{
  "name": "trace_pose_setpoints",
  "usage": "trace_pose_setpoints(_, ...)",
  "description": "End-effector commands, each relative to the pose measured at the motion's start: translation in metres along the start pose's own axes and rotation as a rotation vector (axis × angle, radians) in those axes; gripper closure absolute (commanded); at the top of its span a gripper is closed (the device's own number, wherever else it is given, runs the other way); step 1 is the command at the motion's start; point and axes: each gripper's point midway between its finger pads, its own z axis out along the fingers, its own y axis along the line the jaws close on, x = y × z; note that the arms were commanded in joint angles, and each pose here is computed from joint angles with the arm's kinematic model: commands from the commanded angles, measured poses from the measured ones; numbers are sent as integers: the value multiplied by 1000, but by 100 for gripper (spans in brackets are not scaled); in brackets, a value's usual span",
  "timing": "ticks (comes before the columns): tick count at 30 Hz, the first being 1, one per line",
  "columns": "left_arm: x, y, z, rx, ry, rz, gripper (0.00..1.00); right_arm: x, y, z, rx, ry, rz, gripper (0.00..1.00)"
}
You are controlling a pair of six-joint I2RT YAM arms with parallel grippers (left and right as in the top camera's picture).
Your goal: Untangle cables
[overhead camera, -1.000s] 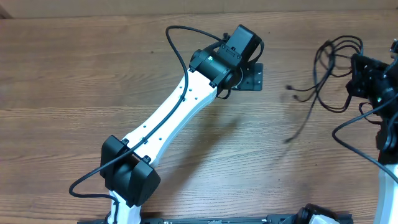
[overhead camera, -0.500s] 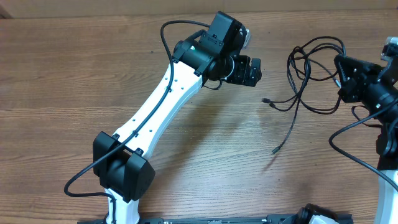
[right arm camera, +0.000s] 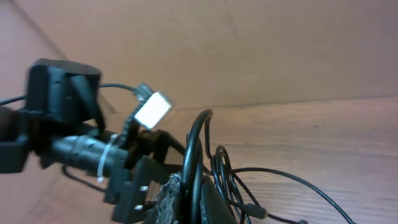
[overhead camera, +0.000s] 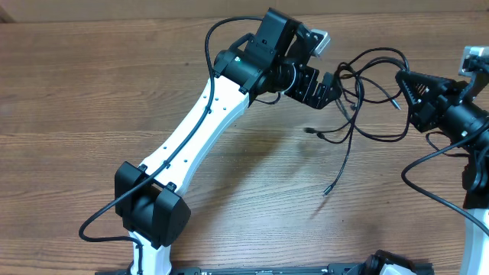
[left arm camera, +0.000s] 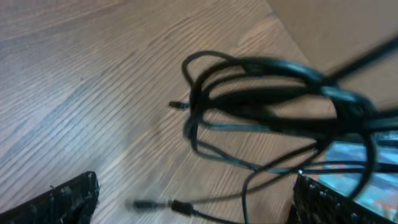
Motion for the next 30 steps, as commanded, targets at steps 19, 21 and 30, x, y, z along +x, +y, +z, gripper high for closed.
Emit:
trace_pose_setpoints(19, -38, 71, -41, -505, -192, -26, 0, -3, 67, -16, -334, 22, -25, 96)
trace_pose_setpoints(21, -38, 71, -41, -505, -193, -34, 0, -3, 68, -16, -338, 25, -9, 96)
trace_pose_setpoints(30, -27, 80, -44, -556, -157, -49, 0, -2, 71, -18, -360, 30, -9, 96)
